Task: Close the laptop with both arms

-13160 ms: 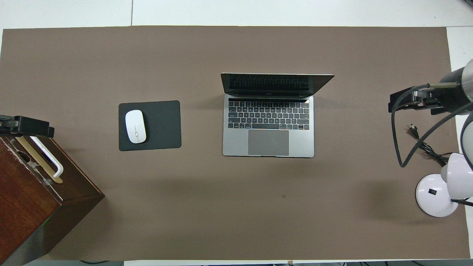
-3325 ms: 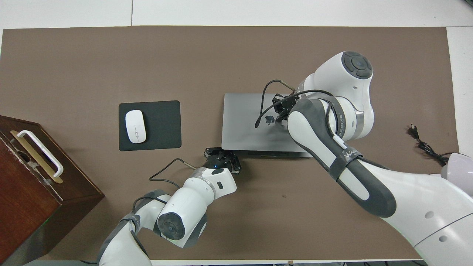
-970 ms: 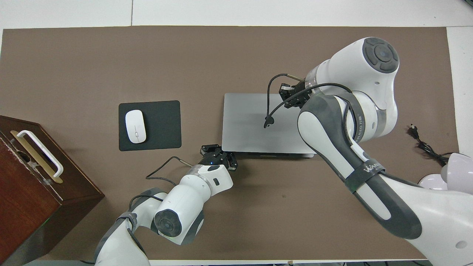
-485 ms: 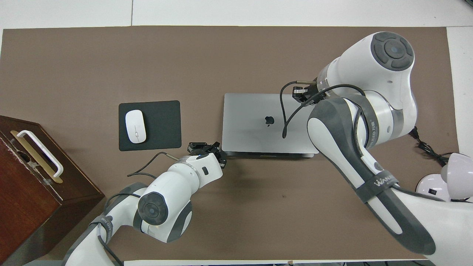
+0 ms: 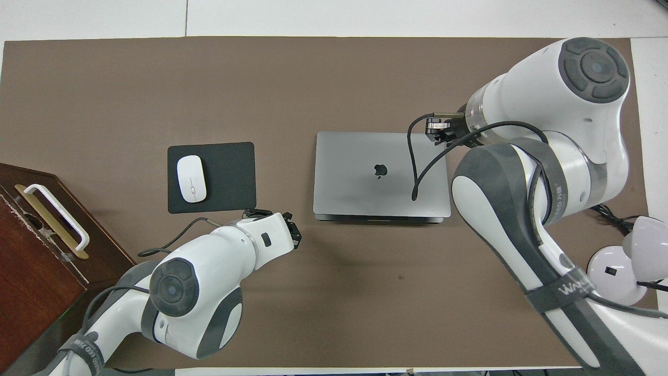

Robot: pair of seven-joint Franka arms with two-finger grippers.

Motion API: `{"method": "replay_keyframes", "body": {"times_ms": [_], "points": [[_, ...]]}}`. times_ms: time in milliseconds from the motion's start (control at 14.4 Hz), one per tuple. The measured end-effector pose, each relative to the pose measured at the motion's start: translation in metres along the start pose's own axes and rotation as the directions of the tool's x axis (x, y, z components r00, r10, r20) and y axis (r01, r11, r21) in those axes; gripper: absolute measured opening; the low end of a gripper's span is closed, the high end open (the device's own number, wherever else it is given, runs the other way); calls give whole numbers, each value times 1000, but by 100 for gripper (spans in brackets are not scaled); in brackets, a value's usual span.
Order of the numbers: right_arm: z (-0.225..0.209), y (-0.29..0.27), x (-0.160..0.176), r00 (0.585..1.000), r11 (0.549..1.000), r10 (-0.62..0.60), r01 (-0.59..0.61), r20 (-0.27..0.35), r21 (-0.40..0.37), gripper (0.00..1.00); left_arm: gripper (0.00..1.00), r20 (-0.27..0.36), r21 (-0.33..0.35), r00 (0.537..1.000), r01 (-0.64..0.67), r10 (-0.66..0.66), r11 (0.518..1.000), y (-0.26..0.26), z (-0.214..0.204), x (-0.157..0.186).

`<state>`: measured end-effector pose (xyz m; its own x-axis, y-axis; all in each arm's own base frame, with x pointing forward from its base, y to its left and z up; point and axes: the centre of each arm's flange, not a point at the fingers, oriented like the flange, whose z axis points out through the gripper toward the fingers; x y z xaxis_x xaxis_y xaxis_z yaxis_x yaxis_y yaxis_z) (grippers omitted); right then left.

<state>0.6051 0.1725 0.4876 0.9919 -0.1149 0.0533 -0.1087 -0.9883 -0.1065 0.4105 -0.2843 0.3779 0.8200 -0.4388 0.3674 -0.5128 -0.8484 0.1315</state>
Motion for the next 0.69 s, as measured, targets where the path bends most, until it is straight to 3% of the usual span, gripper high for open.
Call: {"method": "replay_keyframes", "body": {"times_ms": [277,485,693], "points": [[-25,22,-4,998,998,-60,60,5,-24,73,1,94,-13,994,49,-48,999,-30,-61,13],[-43,35,-10,998,997,-63,63,19,-38,100,1,144,-11,986,82,-80,997,-71,-113,20],[-60,45,-18,997,996,-74,76,37,-50,100,1,198,18,975,101,-103,995,-109,-150,26]]}}
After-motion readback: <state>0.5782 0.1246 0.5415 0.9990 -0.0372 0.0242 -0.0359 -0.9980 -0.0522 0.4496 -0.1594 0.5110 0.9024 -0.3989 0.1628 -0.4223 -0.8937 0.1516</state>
